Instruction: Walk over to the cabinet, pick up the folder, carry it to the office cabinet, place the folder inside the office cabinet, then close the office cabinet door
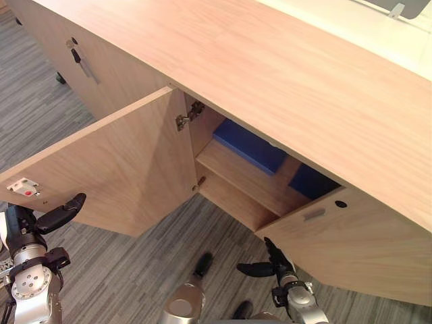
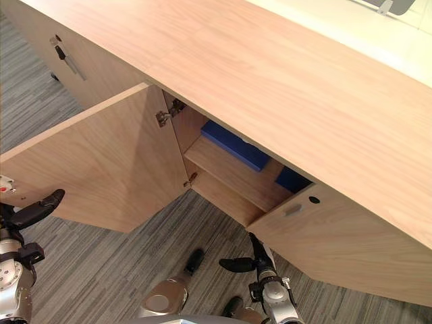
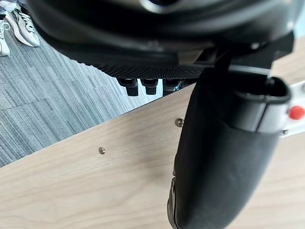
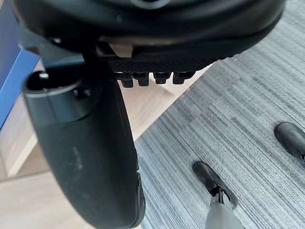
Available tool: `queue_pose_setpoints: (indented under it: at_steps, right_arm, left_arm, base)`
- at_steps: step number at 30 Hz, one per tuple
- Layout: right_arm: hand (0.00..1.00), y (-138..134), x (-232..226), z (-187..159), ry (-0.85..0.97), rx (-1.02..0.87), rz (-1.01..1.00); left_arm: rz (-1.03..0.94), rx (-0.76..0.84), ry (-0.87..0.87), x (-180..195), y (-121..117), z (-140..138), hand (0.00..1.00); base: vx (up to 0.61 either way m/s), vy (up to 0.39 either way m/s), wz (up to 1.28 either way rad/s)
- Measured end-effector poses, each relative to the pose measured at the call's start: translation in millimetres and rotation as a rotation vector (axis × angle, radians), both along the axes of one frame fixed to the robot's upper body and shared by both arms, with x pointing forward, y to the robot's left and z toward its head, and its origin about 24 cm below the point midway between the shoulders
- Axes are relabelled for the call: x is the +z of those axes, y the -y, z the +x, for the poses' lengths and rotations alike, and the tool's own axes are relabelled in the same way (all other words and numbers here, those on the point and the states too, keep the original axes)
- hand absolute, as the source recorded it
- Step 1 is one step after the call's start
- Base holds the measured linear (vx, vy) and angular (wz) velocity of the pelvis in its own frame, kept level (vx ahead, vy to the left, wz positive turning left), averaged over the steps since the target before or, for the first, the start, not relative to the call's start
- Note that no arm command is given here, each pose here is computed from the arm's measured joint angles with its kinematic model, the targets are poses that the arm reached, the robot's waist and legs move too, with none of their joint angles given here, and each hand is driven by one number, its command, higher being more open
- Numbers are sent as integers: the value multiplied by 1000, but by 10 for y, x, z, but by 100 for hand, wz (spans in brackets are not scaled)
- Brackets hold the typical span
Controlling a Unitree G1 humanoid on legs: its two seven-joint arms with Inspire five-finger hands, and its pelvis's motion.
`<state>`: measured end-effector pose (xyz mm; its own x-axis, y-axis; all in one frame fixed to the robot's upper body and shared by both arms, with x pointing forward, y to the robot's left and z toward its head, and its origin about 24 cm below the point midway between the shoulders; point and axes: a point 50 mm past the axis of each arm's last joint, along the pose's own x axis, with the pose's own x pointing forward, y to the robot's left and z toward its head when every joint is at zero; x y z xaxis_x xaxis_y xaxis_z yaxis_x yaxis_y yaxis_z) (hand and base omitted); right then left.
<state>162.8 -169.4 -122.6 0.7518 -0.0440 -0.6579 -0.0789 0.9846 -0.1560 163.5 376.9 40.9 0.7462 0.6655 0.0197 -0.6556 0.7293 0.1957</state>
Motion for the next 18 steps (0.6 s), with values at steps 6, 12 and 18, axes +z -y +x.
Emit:
queue_pose_setpoints:
  at_steps: [6,12,18]
  right_arm:
    - [100,21,-33,-44,-20,-64,13]
    - [100,-13,-143,-228,-98,-88,15]
    - [100,-36,-142,-191,-99,-86,17]
  left_arm:
    - [-113,15,49,-206,509,-427,100]
    - [-363,-69,-144,-741,1244,-829,100]
    - [-543,-418,-342,-1116,1895,-827,100]
  base:
    - [-122,26,-26]
    - [-89,28,-29]
    - [-64,16,-30]
